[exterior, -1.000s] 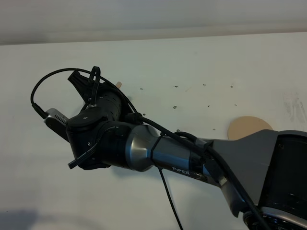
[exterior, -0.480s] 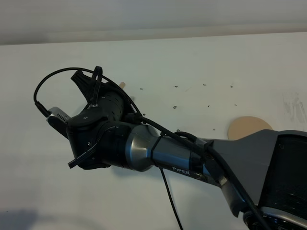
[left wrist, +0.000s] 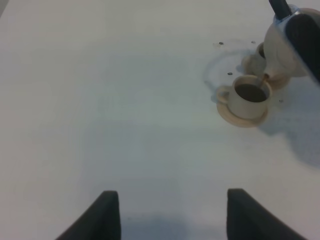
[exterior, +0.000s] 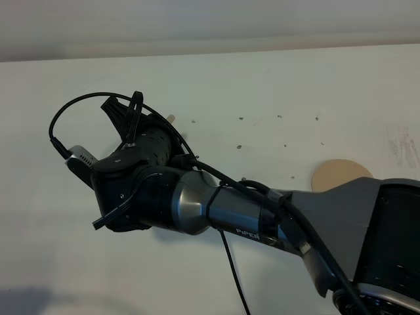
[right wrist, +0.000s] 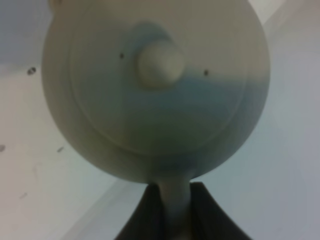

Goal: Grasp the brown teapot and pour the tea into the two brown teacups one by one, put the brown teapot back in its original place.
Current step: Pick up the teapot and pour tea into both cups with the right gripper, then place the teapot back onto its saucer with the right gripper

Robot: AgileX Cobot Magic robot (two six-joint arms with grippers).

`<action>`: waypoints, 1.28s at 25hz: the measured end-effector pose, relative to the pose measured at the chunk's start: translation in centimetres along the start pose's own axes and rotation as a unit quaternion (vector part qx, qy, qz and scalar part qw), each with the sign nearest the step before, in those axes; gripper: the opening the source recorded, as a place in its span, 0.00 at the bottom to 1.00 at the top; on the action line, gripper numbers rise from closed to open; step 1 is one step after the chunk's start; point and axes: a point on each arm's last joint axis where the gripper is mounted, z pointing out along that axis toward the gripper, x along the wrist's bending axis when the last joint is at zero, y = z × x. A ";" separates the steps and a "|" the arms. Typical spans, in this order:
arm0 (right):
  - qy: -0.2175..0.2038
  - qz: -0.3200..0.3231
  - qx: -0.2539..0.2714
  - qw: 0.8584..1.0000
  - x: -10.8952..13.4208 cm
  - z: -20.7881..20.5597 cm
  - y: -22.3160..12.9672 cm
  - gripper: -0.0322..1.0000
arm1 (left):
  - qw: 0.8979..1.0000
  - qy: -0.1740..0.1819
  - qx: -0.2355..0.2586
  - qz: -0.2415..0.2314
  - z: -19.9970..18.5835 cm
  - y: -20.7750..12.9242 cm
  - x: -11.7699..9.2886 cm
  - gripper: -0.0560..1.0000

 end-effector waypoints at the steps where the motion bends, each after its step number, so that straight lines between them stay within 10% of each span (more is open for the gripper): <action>1: 0.003 0.007 -0.003 1.000 0.0 0.0 0.1 0.15 | 1.000 0.000 0.000 0.000 0.0 0.0 0.0 0.50; 32: 0.117 0.220 -0.015 0.968 1.8 -0.6 0.4 0.15 | 1.000 0.000 0.000 0.000 0.0 0.0 0.0 0.50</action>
